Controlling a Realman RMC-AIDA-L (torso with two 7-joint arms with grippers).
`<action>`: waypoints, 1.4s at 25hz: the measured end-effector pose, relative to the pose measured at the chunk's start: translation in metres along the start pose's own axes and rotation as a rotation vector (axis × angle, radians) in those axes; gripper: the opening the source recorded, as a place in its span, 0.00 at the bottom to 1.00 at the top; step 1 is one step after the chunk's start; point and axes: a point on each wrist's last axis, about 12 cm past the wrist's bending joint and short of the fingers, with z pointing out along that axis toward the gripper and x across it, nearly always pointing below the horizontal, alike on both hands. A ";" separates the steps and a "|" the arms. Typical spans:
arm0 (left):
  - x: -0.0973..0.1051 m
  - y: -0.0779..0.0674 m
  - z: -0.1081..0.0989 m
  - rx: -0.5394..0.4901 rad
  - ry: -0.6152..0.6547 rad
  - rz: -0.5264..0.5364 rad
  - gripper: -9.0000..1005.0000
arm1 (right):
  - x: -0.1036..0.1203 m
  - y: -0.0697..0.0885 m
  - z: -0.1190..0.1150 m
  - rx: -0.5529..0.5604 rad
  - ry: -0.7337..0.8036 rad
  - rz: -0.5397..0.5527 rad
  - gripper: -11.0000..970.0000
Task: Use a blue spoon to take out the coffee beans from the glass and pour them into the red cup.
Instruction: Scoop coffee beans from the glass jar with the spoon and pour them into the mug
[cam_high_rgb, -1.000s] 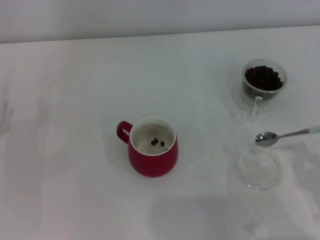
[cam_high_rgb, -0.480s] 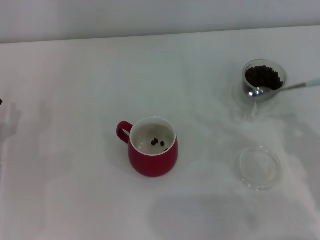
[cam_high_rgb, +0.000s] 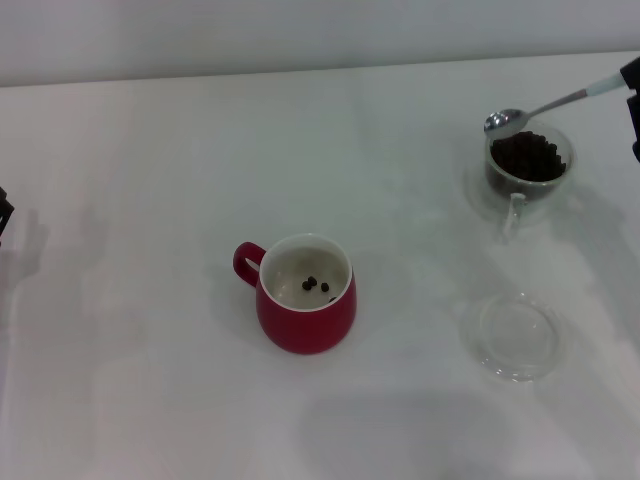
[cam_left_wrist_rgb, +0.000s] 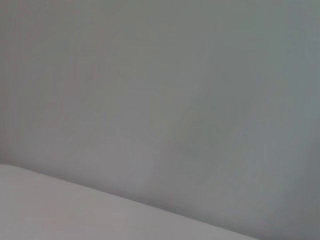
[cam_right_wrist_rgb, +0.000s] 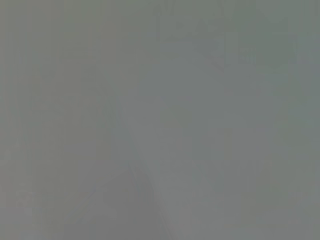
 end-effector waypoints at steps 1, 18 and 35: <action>0.000 0.000 0.000 0.000 0.001 -0.002 0.87 | -0.001 -0.003 0.004 -0.001 0.004 -0.008 0.16; 0.000 0.002 0.000 -0.011 -0.001 -0.003 0.87 | -0.011 -0.032 0.009 0.045 0.082 -0.095 0.16; -0.001 0.000 0.001 -0.004 -0.002 -0.006 0.87 | -0.016 -0.038 0.000 0.042 0.103 -0.214 0.16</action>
